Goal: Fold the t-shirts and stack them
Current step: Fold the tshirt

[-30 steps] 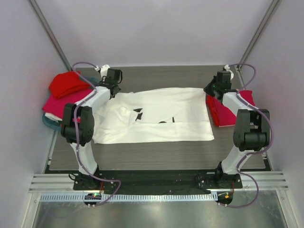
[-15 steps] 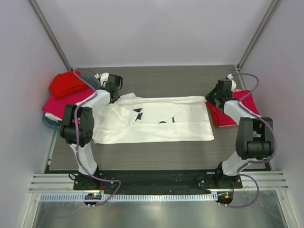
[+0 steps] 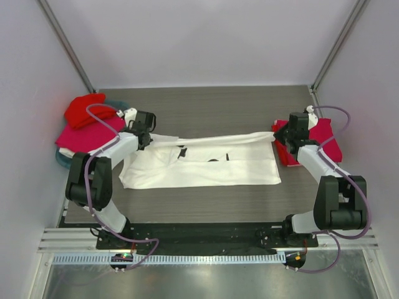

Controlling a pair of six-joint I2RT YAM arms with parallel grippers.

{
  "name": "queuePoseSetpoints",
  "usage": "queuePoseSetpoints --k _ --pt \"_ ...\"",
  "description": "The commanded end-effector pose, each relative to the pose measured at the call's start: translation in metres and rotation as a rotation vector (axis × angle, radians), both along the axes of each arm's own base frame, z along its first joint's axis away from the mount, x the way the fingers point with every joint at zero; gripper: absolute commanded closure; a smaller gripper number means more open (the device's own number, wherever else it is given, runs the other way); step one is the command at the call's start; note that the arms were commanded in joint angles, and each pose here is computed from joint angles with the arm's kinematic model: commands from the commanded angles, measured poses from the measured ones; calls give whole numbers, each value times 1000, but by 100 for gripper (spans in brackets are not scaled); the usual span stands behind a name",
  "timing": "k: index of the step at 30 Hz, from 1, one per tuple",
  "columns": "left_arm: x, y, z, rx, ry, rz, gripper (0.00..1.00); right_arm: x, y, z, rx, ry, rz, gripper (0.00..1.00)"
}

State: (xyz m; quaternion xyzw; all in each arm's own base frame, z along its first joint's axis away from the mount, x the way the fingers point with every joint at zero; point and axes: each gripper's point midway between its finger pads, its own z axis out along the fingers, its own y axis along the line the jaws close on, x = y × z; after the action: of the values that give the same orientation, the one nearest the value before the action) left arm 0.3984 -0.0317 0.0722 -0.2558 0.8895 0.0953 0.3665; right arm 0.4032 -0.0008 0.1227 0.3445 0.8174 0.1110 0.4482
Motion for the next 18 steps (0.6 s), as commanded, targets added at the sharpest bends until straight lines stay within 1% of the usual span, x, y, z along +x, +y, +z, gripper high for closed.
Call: queuePoseSetpoints --k 1,6,9,12,13,14,15,16,17,18 --pt "-2 8 14 9 -69 48 100 -8 -16 0 -23 -11 -87 99" --pt "-17 7 5 -25 -55 62 100 -31 -31 -29 -6 50 -182 99" --pt "-24 8 2 -26 -48 64 100 -33 -31 -36 5 66 -182 99" --pt "-30 12 3 -20 -53 77 98 -34 -32 -43 19 81 -204 96" --pt "-32 13 3 -21 -56 78 96 -35 -32 -43 23 81 -209 92" --pt "-36 13 4 -23 -58 79 94 -35 -32 -42 30 77 -217 85" --pt "-38 13 5 -25 -61 77 92 -37 -33 -39 31 66 -221 67" --pt "-38 12 6 -27 -65 71 86 -38 -34 -36 28 53 -231 55" --pt "-41 11 10 -34 -78 61 79 -39 -35 -32 28 36 -239 39" --pt "-41 10 12 -37 -93 58 51 -42 -36 -25 25 12 -240 36"
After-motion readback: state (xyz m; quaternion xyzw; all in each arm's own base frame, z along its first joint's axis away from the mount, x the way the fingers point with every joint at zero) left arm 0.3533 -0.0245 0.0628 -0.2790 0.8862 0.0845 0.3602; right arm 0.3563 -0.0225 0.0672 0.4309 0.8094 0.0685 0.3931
